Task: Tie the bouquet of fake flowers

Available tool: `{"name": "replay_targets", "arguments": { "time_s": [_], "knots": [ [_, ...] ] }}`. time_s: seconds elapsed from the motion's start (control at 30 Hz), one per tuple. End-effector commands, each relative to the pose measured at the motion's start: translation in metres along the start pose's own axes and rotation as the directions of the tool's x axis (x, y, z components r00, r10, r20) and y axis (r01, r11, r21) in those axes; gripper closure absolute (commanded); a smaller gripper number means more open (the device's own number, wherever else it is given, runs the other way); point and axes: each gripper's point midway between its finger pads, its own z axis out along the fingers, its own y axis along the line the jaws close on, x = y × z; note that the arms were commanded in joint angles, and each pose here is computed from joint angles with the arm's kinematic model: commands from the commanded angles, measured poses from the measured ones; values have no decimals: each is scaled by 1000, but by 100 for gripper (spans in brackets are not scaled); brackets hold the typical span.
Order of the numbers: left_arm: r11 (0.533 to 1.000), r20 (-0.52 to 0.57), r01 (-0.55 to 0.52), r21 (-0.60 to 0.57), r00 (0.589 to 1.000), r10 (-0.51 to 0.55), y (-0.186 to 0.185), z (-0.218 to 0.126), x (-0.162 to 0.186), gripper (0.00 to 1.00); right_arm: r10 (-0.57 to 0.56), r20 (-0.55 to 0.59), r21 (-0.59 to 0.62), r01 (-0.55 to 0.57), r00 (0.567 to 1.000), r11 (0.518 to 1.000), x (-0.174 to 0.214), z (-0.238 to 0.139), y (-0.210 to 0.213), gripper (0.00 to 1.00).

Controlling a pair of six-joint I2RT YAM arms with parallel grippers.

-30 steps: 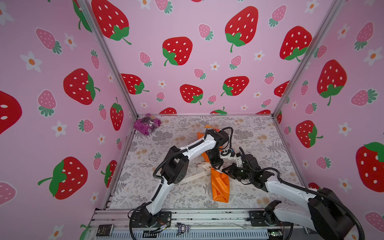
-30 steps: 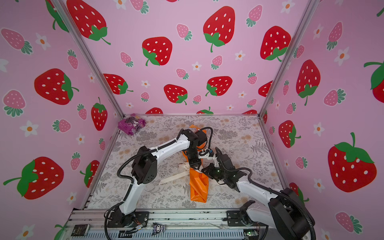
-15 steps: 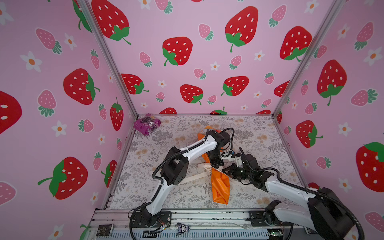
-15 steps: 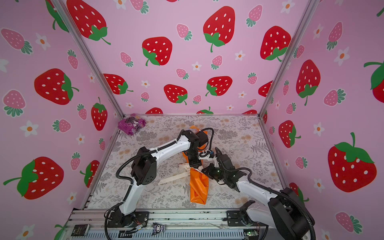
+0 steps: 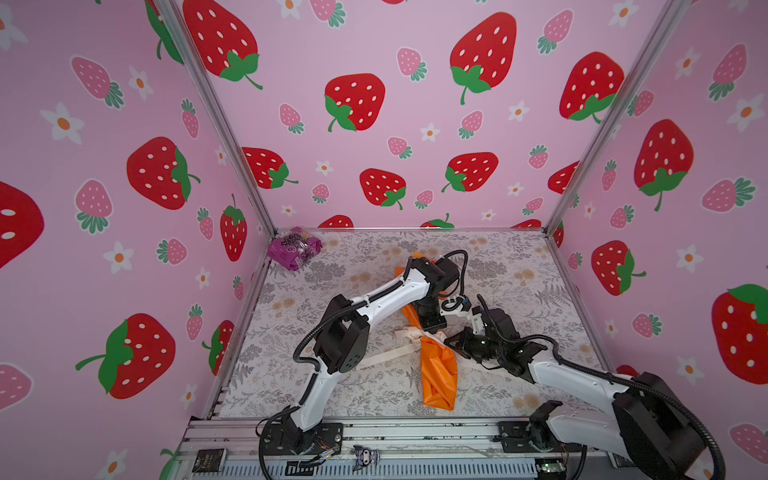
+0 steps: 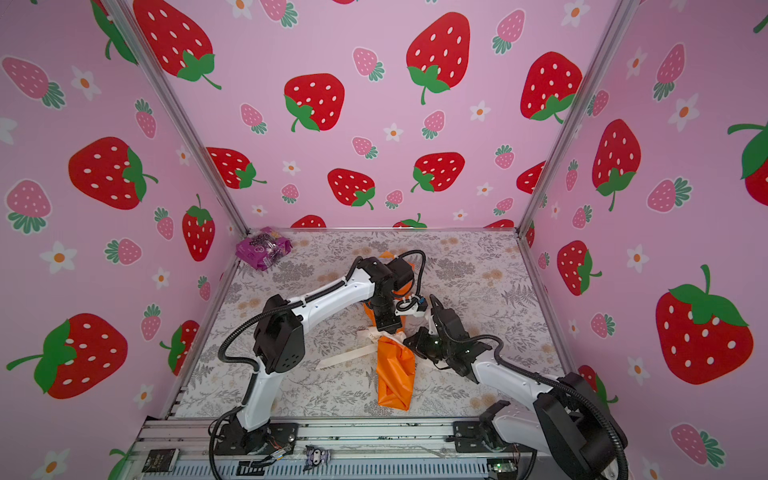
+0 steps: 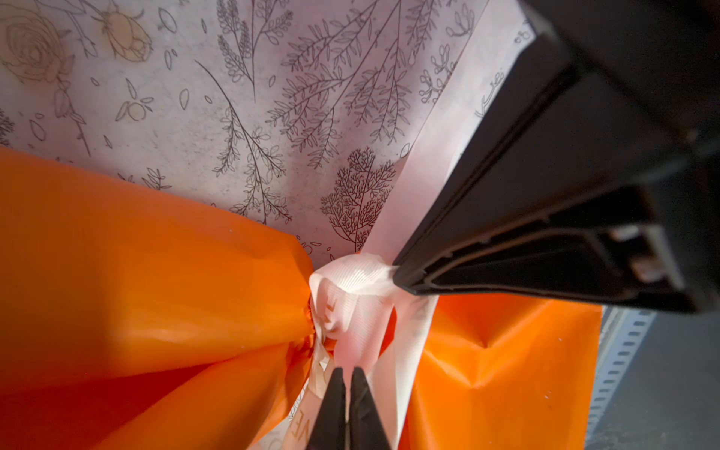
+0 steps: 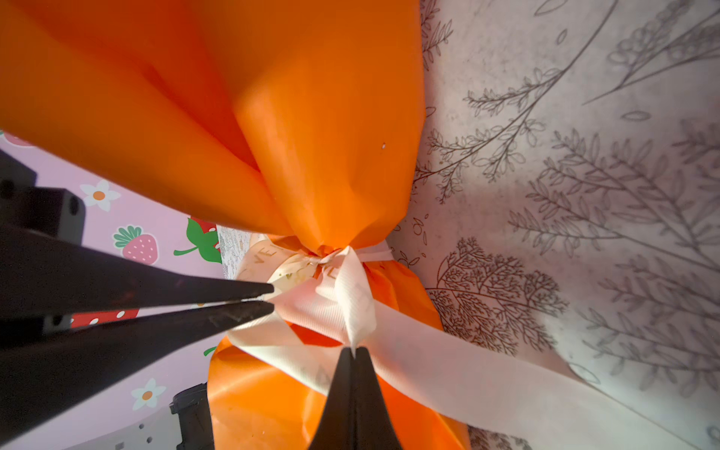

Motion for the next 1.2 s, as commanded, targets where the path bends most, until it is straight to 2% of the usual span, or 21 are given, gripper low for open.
{"name": "replay_targets", "arguments": {
  "time_s": [0.0, 0.07, 0.27, 0.47, 0.6, 0.77, 0.97, 1.17],
  "knots": [
    [1000, -23, -9, 23, 1000, 10, -4, 2, 7, 96, -2, 15, 1, 2, 1000, 1000, -4, 0, 1, 100],
    [999, -18, -17, 32, 1000, 18, -6, 2, 6, 87, -9, 8, -9, 9, 1000, 1000, -3, 0, 3, 100],
    [996, -32, -31, 88, 999, 33, -14, 6, 5, 80, -8, 7, -27, 8, 1000, 1000, -4, -1, 9, 100],
    [998, -69, -42, 52, 997, 45, -9, 18, 8, 73, -6, 2, -43, 6, 1000, 999, -3, -3, 13, 100],
    [998, -54, -56, 34, 997, 58, -8, 17, 3, 71, -4, 6, -48, 5, 1000, 999, -3, -5, 13, 100],
    [997, -83, -78, 23, 993, 80, -11, 22, 9, 71, -2, 10, -49, 3, 1000, 999, -4, -6, 13, 100],
    [995, -60, -97, -37, 994, 95, -9, 19, 10, 84, 2, 10, -40, -2, 1000, 999, -4, -5, 10, 100],
    [994, -34, -98, -48, 995, 96, -11, 10, 9, 92, 10, 12, -20, -10, 1000, 1000, -3, -4, 2, 100]
  ]
}}
